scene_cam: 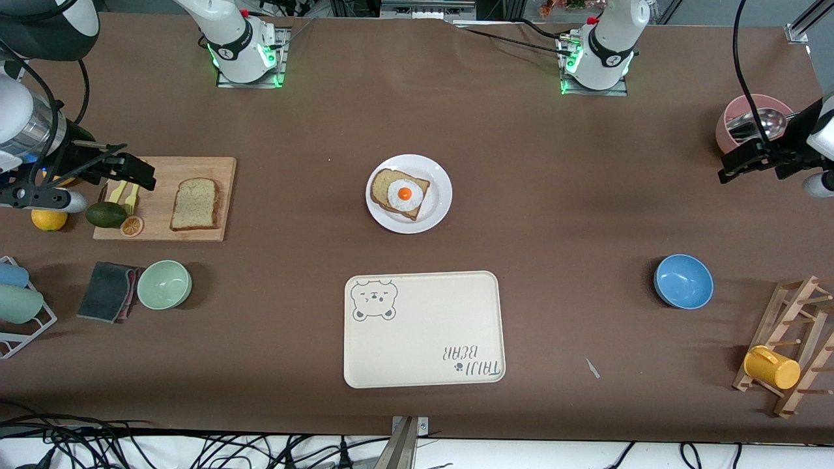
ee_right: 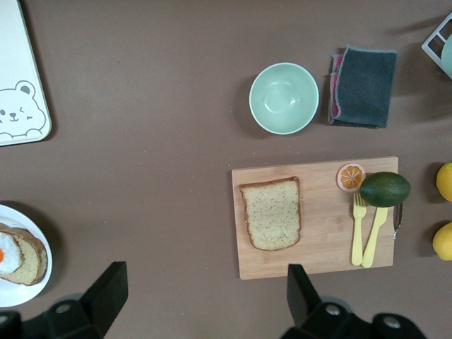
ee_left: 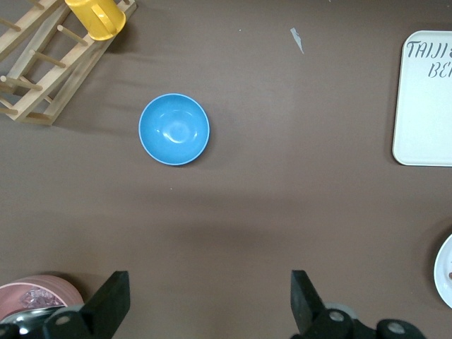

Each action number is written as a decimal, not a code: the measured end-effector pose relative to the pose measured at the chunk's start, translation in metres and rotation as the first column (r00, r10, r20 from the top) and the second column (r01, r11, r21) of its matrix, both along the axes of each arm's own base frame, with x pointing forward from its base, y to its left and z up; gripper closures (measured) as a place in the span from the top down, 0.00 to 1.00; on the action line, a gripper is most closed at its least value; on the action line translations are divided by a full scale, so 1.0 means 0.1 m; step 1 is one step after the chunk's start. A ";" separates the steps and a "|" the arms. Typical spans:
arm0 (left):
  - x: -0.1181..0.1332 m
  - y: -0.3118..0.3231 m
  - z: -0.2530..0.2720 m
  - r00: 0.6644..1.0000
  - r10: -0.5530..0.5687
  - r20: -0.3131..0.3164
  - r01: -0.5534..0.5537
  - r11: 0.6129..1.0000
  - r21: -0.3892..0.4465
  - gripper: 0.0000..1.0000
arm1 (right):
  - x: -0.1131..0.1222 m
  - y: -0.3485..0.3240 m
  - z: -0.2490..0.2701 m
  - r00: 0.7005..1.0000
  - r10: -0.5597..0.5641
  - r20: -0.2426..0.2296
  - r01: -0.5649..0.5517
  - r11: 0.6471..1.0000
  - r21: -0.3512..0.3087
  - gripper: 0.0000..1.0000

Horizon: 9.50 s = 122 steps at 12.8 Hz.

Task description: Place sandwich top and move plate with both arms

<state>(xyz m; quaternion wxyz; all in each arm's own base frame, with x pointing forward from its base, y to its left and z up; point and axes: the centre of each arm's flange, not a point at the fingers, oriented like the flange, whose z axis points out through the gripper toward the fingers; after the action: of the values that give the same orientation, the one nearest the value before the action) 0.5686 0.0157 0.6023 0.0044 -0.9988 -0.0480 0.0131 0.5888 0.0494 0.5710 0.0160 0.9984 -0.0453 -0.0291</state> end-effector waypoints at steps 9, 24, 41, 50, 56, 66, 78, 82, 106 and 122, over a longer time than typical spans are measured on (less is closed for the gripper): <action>0.01 -0.05 0.09 1.000 0.001 0.019 0.000 0.999 -0.040 1.00 | 0.00 -0.01 0.01 1.000 -0.002 0.000 0.002 1.000 0.000 1.00; -0.01 -0.05 0.08 1.000 0.001 0.006 -0.001 0.999 -0.040 1.00 | 0.00 -0.01 -0.02 1.000 -0.003 -0.006 0.003 1.000 0.004 1.00; -0.01 -0.05 0.09 1.000 0.001 0.006 -0.001 0.999 -0.040 1.00 | -0.59 -0.08 -2.92 0.996 0.066 -0.061 -0.070 0.996 -0.060 1.00; -0.01 -0.05 0.08 1.000 0.001 0.002 -0.001 0.999 -0.040 1.00 | -0.77 -0.39 -3.52 0.994 -0.003 -0.112 -0.010 0.993 -0.116 0.81; -0.01 -0.05 0.08 1.000 0.001 0.002 -0.001 0.999 -0.040 1.00 | -0.78 -0.39 -3.72 0.993 -0.015 -0.118 0.001 0.993 -0.115 0.74; -0.01 -0.05 0.08 1.000 0.001 0.001 -0.001 0.999 -0.040 1.00 | -0.78 -0.40 -3.77 0.993 -0.002 -0.120 -0.014 0.991 -0.136 0.55; -0.01 -0.05 0.08 1.000 0.001 0.001 0.000 0.999 -0.040 1.00 | -0.75 -0.43 -3.70 0.992 0.005 -0.125 -0.024 0.988 -0.154 0.16; -0.01 -0.05 0.08 1.000 0.001 0.001 0.000 0.999 -0.040 1.00 | -0.47 -0.29 -3.36 0.985 0.013 -0.174 -0.045 0.982 -0.183 0.11; -0.02 -0.04 0.08 1.000 0.002 -0.009 -0.002 0.999 -0.040 1.00 | -1.28 4.29 -2.75 0.993 0.116 -0.019 -0.117 0.992 -0.038 0.11; -0.03 -0.04 0.08 1.000 0.001 -0.010 -0.001 0.999 -0.040 1.00 | -1.31 4.84 -3.04 1.000 -0.027 -0.014 0.027 0.999 -0.026 0.38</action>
<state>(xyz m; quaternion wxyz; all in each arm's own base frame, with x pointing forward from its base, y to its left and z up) 0.5659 0.0113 0.6105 -0.0156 -0.9985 -0.0481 0.0188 0.4573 0.5332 0.2670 0.0290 0.9972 -0.0591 -0.0357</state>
